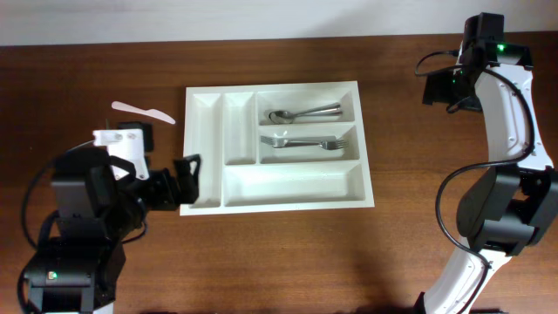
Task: Pack container
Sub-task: 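Move the left gripper over the metal tongs left of the tray, then lower the left gripper and close it on the tongs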
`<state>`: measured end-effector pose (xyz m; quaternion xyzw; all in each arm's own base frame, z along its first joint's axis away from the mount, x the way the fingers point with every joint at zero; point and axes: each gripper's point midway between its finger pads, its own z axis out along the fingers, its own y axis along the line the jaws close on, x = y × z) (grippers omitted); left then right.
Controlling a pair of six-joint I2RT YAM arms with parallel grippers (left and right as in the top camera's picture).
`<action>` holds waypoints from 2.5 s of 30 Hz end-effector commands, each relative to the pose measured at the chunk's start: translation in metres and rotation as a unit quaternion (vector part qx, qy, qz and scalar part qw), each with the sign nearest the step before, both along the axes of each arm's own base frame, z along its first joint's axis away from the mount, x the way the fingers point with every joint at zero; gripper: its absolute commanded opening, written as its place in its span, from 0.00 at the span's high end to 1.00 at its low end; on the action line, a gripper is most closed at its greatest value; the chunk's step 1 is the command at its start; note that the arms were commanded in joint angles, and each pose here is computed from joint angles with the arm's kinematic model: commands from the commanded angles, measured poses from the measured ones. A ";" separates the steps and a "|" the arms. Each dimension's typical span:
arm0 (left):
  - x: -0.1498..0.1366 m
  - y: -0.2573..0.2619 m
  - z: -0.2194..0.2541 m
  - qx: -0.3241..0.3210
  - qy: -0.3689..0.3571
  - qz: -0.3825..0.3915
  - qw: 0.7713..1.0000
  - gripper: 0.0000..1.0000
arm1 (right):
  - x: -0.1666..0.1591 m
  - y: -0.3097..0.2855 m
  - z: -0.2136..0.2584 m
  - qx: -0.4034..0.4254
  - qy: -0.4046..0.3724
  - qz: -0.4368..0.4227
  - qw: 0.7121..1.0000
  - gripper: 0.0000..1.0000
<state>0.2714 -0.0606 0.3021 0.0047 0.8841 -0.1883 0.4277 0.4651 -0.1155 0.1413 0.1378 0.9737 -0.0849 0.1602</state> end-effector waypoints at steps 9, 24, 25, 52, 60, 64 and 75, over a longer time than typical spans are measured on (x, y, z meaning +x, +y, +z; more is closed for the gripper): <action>0.006 0.045 -0.006 -0.016 0.039 0.176 0.983 0.01 | 0.002 0.003 0.012 -0.003 -0.014 0.006 1.000 0.01; -0.028 0.181 -0.112 -0.031 0.219 0.658 0.720 0.01 | 0.002 0.003 0.012 -0.003 -0.014 0.006 1.000 0.01; -0.028 0.185 -0.119 -0.040 0.234 0.663 0.710 0.01 | 0.002 0.003 0.012 -0.003 -0.014 0.006 1.000 0.01; -0.006 0.248 -0.246 -0.164 0.398 0.627 0.649 0.00 | 0.002 0.003 0.012 -0.003 -0.014 0.006 1.000 0.01; -0.002 0.228 -0.275 -0.148 0.447 0.601 0.646 0.03 | 0.002 0.003 0.012 -0.003 -0.014 0.006 1.000 0.01; 0.003 0.219 -0.288 -0.137 0.461 0.588 0.650 0.07 | 0.002 0.003 0.012 -0.003 -0.014 0.006 1.000 0.01; 0.005 0.207 -0.310 -0.118 0.486 0.573 0.649 0.46 | 0.002 0.003 0.012 -0.003 -0.014 0.006 1.000 0.01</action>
